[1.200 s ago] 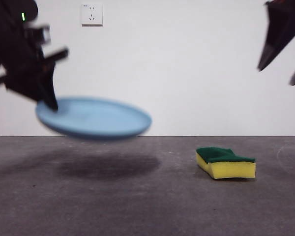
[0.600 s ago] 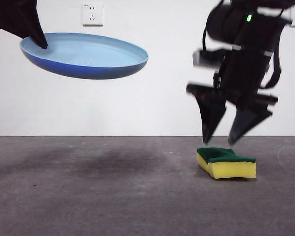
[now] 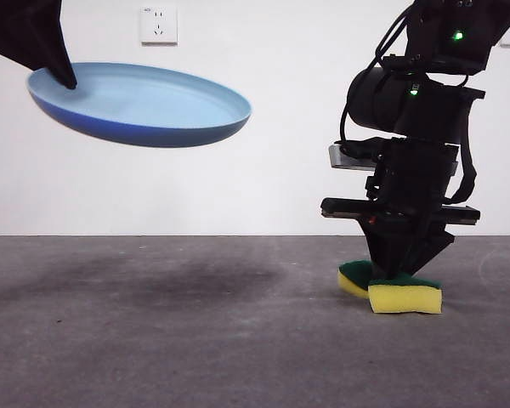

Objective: Pick up the plate,pick up the cloth,clean the plate with the cloth

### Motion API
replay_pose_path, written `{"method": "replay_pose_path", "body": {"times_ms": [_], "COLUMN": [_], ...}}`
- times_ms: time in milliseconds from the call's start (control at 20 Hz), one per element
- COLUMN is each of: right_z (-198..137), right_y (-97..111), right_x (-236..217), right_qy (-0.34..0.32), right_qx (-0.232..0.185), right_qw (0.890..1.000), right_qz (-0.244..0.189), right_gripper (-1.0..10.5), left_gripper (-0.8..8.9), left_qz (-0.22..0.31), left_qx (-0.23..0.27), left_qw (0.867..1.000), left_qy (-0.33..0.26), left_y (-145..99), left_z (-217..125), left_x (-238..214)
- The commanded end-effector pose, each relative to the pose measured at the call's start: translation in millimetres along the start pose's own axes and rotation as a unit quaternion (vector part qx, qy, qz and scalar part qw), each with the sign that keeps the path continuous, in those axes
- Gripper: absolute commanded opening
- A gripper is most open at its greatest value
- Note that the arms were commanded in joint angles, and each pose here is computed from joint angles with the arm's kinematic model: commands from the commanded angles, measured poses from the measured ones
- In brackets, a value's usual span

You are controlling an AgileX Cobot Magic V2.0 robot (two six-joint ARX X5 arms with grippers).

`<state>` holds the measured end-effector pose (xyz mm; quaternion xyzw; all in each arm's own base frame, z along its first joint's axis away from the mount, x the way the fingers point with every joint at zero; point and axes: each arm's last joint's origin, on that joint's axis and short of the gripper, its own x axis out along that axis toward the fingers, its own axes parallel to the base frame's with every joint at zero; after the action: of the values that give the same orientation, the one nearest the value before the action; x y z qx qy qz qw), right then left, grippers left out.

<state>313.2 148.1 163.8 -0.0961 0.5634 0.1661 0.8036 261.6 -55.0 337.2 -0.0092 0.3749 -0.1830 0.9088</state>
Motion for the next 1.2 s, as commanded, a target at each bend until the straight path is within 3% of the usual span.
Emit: {"method": "replay_pose_path", "body": {"times_ms": [50,300,500,700,900,1050,1200], "right_z": [-2.8,-0.6,-7.6,-7.6,-5.6,-11.4,-25.6], "right_y": [3.8,19.0,43.5,70.4,95.4,118.4,131.4], "right_x": [-8.4,-71.7,-123.3,-135.3,-118.3,-99.7,-91.3], "right_qy": [-0.005,-0.100,-0.187,-0.236,-0.229,-0.183,-0.134], "right_qx": [0.000,-0.006,-0.026,-0.061,-0.082,-0.115,-0.165], "right_qw": [1.000,0.995,0.980,0.965,0.962,0.960,0.964], "right_qz": [0.006,0.029,0.064,0.097,0.120,0.177,0.156], "right_gripper": [-0.2,-0.2,-0.2,-0.2,-0.2,-0.2,-0.2], "left_gripper": [-0.08,-0.08,-0.08,-0.08,-0.08,-0.08,-0.08], "left_qz": [0.021,0.003,-0.029,-0.073,-0.105,-0.108,-0.106], "left_qx": [0.006,0.019,0.046,0.067,0.071,0.063,0.058], "left_qw": [1.000,0.998,0.994,0.992,0.989,0.990,0.991], "left_qy": [0.014,0.063,0.091,0.084,0.074,0.058,0.056], "left_y": [0.4,-10.9,-36.4,-64.9,-82.4,-83.8,-83.1], "left_z": [0.0,-4.7,-10.3,-12.2,-12.5,-9.4,-8.9], "left_x": [11.7,44.9,62.4,64.0,64.2,64.5,64.6]}}
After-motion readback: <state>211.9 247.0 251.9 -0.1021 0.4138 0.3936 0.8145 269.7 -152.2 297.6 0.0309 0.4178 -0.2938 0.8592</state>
